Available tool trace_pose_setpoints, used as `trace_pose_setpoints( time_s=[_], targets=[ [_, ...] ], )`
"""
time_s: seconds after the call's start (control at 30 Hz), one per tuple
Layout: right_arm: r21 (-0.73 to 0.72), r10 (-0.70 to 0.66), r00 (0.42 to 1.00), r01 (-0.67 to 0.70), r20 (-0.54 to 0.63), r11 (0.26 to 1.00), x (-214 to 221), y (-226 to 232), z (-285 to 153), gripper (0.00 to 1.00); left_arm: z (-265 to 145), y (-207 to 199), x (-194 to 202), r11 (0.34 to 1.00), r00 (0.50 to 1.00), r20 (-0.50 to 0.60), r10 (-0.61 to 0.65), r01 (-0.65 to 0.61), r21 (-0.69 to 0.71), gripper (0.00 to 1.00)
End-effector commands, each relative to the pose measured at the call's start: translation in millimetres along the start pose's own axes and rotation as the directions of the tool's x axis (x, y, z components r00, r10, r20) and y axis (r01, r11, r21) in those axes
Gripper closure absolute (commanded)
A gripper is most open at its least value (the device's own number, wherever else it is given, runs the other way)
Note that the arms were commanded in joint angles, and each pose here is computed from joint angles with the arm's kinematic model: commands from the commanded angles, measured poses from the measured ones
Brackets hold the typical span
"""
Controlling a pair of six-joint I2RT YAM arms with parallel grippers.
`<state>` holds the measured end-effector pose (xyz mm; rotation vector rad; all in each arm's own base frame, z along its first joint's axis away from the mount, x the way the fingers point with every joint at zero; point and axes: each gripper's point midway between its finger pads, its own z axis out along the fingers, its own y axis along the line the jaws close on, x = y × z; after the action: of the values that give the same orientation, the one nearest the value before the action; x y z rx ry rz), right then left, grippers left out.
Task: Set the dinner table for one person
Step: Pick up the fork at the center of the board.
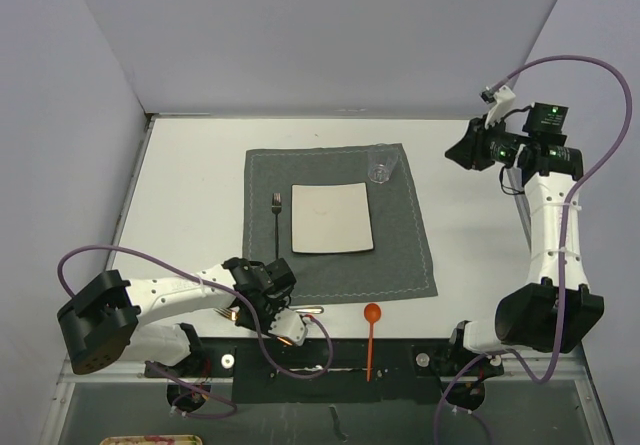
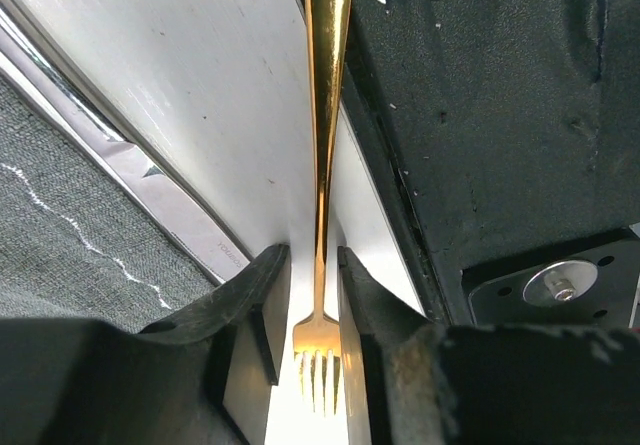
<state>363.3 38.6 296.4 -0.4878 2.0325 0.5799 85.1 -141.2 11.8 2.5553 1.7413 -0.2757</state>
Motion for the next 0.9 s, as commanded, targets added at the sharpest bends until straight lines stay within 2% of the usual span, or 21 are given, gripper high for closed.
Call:
trace_pose_setpoints(
  time_s=[0.0, 0.3, 0.47, 0.87],
  targets=[
    [-0.006, -0.049, 0.997, 0.049, 0.066, 0.999, -26.3, 3.4, -11.2, 0.84, -0.9, -4.7, 2.9, 1.0, 1.0, -0.005, -0.014, 0.014, 0.017, 0.78],
    [0.004, -0.037, 0.996, 0.036, 0.081, 0.999, -31.3, -3.0, -15.2, 0.84, -2.5, -5.5, -1.6, 0.999, 0.998, 0.035, -0.046, 0.046, -0.01, 0.88],
    [0.008, -0.025, 0.996, 0.025, 0.089, 1.0, -31.8, -5.4, -18.6, 0.84, -2.6, -5.5, -2.3, 0.999, 0.998, 0.041, -0.044, 0.045, -0.013, 1.0],
    [0.008, -0.013, 0.995, 0.012, 0.096, 1.0, -31.2, -6.1, -19.6, 0.84, -2.3, -3.9, 0.0, 1.0, 1.0, 0.008, -0.018, 0.018, -0.025, 1.0]
  ],
)
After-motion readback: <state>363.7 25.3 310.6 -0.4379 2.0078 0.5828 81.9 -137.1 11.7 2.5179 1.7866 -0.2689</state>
